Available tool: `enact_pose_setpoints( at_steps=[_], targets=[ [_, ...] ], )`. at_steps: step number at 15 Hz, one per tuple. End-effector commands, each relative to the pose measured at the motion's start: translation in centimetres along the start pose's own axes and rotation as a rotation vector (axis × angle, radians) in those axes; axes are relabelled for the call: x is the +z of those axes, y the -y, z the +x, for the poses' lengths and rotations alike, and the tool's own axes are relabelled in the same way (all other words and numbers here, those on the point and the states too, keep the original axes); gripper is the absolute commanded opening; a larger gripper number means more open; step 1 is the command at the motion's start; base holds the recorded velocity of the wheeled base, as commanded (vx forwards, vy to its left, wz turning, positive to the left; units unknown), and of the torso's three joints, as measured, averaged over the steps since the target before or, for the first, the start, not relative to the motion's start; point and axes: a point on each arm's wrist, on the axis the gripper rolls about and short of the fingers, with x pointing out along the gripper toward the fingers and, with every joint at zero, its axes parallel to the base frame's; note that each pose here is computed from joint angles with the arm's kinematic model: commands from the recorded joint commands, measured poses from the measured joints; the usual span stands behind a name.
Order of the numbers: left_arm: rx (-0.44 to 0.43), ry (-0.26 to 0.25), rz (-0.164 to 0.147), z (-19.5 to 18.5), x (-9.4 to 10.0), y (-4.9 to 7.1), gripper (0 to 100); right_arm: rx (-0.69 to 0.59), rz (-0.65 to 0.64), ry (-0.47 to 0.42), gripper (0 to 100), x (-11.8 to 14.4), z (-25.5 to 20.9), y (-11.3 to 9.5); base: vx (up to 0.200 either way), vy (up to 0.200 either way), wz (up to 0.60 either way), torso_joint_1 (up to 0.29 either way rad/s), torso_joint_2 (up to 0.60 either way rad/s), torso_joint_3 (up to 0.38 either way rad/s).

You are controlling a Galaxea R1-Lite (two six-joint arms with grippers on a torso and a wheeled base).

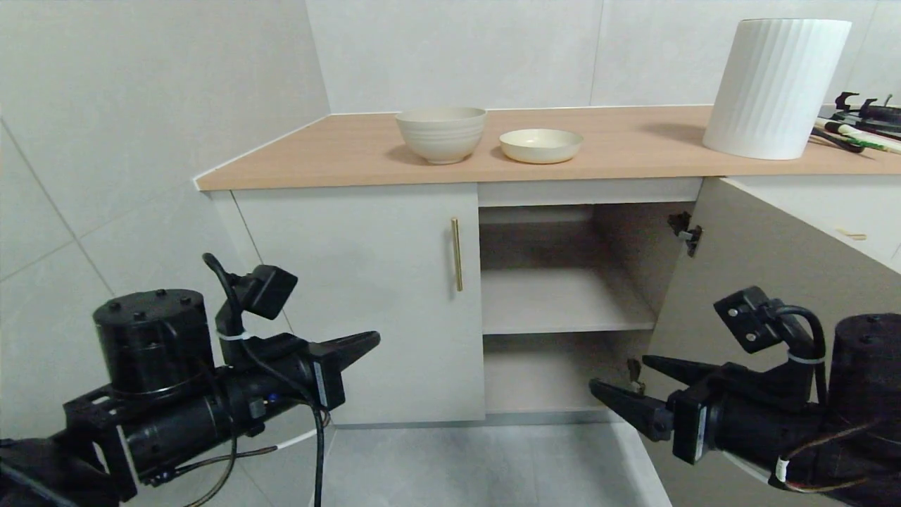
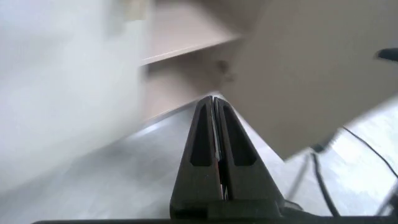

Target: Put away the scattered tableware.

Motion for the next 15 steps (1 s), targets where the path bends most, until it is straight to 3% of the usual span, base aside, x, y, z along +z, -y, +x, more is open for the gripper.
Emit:
enact_pose_setpoints(
  at_steps=[1, 3, 4, 6, 7, 9, 11, 15],
  targets=[
    [0.020, 0.087, 0.016, -2.2, 2.4, 0.2, 0, -0.023, -0.002, -0.005, 100, 1.2, 1.6, 0.4, 0.000, 0.000, 0.00, 0.000, 0.00, 0.000],
    [0.027, 0.068, 0.008, -2.6, 2.8, 0.4, 0, -0.027, -0.003, 0.004, 100, 2.4, 2.2, 0.2, 0.000, 0.000, 0.00, 0.000, 0.00, 0.000],
    [0.035, 0.049, 0.002, -2.8, 2.8, 0.5, 100, -0.029, -0.005, -0.005, 100, 3.2, 2.9, 0.0, 0.000, 0.000, 0.00, 0.000, 0.00, 0.000],
    [0.052, 0.068, 0.002, -3.0, 3.4, 0.1, 100, -0.032, -0.020, -0.003, 100, 4.4, 3.6, -0.1, 0.000, 0.000, 0.00, 0.000, 0.00, 0.000],
    [0.063, 0.103, 0.007, -3.0, 4.4, -0.1, 100, -0.057, -0.016, -0.006, 100, 5.7, 4.2, 0.3, 0.000, 0.000, 0.00, 0.000, 0.00, 0.000],
    [0.087, 0.141, 0.011, -3.1, 5.5, -0.5, 100, -0.104, 0.004, -0.070, 100, 6.9, 4.5, 1.3, 0.000, 0.000, 0.00, 0.000, 0.00, 0.000],
    [0.110, 0.160, 0.010, -3.0, 6.1, -1.2, 100, -0.125, 0.010, -0.104, 100, 6.6, 4.8, 1.6, 0.000, 0.000, 0.00, 0.000, 0.00, 0.000],
    [0.112, 0.175, 0.019, -3.2, 6.4, -1.1, 100, -0.127, 0.010, -0.115, 100, 6.4, 4.7, 1.5, 0.000, 0.000, 0.00, 0.000, 0.00, 0.000]
  ],
)
